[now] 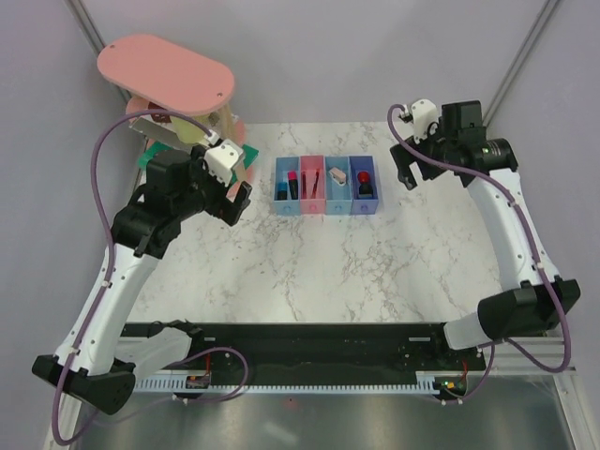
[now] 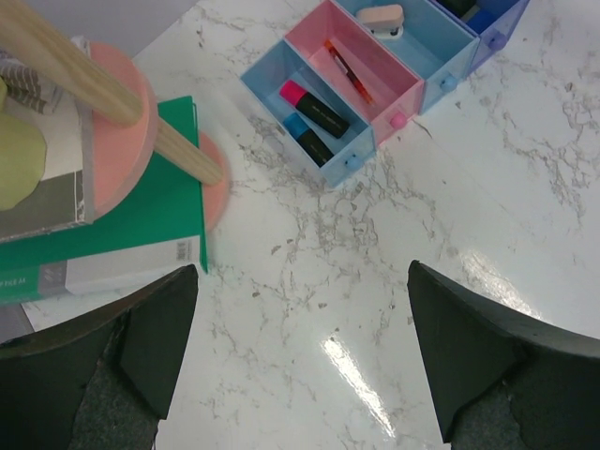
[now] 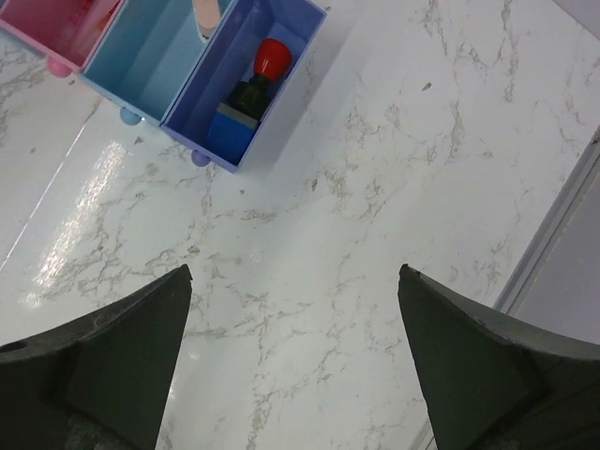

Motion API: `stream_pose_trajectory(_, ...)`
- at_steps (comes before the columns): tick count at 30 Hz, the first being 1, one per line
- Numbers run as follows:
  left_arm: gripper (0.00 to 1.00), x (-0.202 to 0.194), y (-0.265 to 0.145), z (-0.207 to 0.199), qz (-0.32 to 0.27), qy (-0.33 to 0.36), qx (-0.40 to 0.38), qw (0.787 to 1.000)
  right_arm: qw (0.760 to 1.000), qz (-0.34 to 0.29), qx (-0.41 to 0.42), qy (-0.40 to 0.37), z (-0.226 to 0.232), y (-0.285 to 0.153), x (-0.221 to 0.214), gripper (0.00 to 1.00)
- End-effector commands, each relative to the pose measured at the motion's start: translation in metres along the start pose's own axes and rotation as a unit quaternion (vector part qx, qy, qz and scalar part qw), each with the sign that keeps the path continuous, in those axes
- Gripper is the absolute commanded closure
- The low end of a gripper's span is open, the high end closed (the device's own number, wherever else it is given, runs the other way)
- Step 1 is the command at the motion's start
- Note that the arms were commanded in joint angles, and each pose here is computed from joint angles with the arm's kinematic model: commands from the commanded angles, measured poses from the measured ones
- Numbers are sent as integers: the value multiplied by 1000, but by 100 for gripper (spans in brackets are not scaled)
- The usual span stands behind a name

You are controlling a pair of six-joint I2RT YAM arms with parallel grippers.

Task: Sort the stationery into containers
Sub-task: Reset both arms

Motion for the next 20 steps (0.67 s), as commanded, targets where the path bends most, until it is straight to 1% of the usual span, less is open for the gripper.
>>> stream_pose_trajectory(1, 0, -19, -13, -4, 15, -25, 12, 1000, 998, -57, 9, -13, 16, -50, -2, 2)
stream_pose_trajectory(2, 0, -26, -13, -8, 21, -30, 8, 999, 998, -67, 1, -12, 18, -59, -9, 2)
stream_pose_trajectory(4, 0, -32, -16, -9, 23, -38, 10, 999, 995, -98, -11, -14, 19, -74, -8, 2)
stream_pose_trajectory(9, 0, -37, -19, -8, 30, -45, 19, 998, 995, -94, 17, -21, 32, -81, -21, 2)
stream_pose_trajectory(20, 0, -33, -19, -4, 26, -37, 25, 999, 994, -97, 28, -35, 38, -81, -30, 2)
Point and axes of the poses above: each gripper's point midway between its finger pads, its own y axis out along the fingers, its own z axis along the line the jaws close on, x = y × z, the point moved 1 cm from there along -y, back along the fingers, and after that the axes turned 7 degrees about y, right-handed, at the moved point
